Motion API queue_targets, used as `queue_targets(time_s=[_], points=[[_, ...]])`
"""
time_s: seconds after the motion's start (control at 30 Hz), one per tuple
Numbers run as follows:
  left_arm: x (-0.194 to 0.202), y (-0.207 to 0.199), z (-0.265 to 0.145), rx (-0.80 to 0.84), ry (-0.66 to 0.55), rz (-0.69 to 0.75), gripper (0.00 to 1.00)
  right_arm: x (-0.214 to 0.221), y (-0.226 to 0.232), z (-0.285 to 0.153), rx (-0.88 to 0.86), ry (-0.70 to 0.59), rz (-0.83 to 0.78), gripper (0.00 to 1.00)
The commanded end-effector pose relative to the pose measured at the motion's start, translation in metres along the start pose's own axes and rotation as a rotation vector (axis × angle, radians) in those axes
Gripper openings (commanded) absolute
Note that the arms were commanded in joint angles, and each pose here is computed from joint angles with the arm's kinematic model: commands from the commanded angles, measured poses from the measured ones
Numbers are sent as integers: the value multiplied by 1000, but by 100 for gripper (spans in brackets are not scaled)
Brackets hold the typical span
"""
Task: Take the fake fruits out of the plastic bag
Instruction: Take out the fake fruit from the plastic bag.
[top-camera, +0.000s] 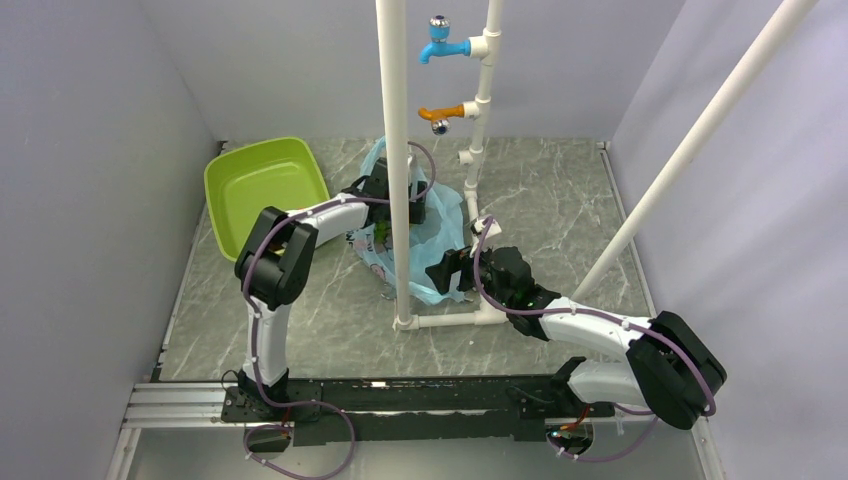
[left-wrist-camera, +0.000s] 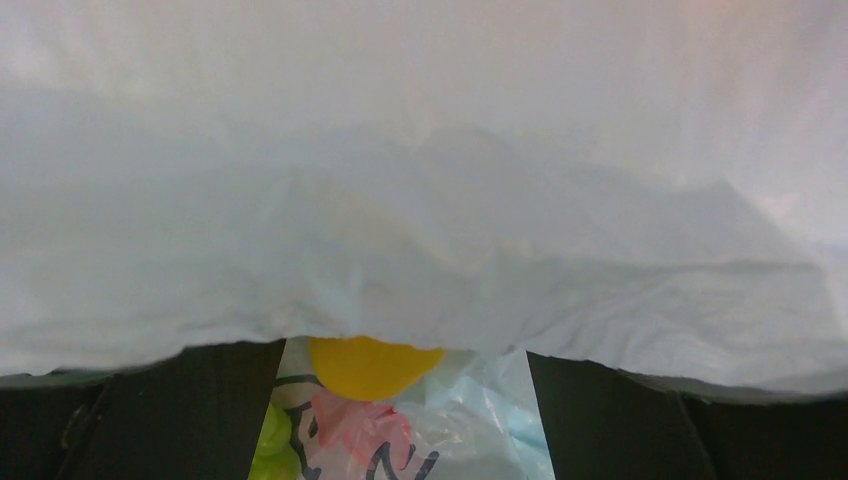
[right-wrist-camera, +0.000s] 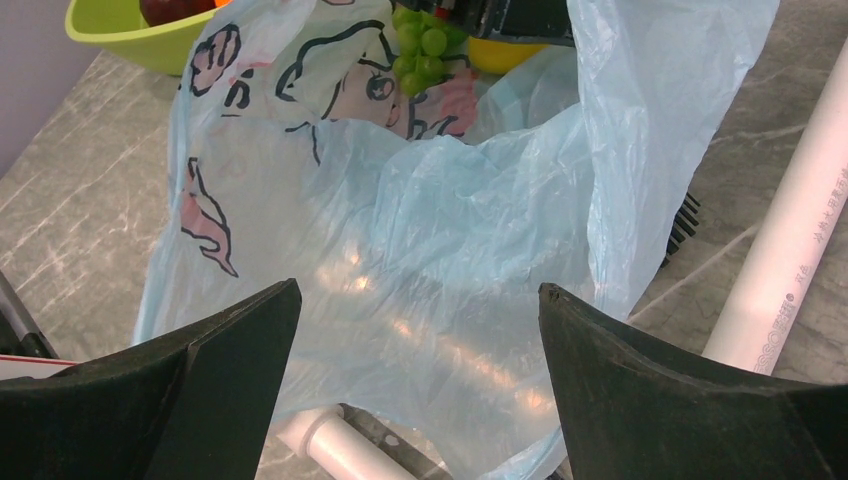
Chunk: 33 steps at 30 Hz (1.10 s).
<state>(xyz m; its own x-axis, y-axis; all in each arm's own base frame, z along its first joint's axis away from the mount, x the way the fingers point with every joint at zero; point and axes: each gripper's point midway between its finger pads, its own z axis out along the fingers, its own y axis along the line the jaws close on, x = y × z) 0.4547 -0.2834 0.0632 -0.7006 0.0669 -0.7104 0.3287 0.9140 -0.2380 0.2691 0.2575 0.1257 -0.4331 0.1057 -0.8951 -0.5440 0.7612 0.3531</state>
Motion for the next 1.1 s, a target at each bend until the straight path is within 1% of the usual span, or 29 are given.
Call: queue_targets(time_s=[0.0,0.17,0.27,0.3,0.37,0.5,0.67,0.83,1.07], points=[[-14,-2,11,21,-33,30,89,-13,4,2,-22,-50,-17,91],[-8,-4,15,47,-21,14,81,-12,4,3,-20,-45,-17,91],[-9,-5,10,55,-22,17,65,-11,4,3,-23,-45,-17,91],[-10,-5,7,56,-24,16,62,-11,4,3,-23,-45,-17,91],[-15,-8,-1,67,-40,24,57,-11,4,3,-23,-42,-16,91],[-23,-11,-21,73,-66,30,50,-12,6,3,-31,-45,-14,91],[-26,-13,-45,85,-90,11,45,-13,7,3,-35,-44,-12,91],[-25,-17,-74,107,-100,-12,43,-13,8,3,-38,-43,-10,91],[-2,-18,-108,122,-48,-14,40,-13,7,3,-36,-43,-9,92]])
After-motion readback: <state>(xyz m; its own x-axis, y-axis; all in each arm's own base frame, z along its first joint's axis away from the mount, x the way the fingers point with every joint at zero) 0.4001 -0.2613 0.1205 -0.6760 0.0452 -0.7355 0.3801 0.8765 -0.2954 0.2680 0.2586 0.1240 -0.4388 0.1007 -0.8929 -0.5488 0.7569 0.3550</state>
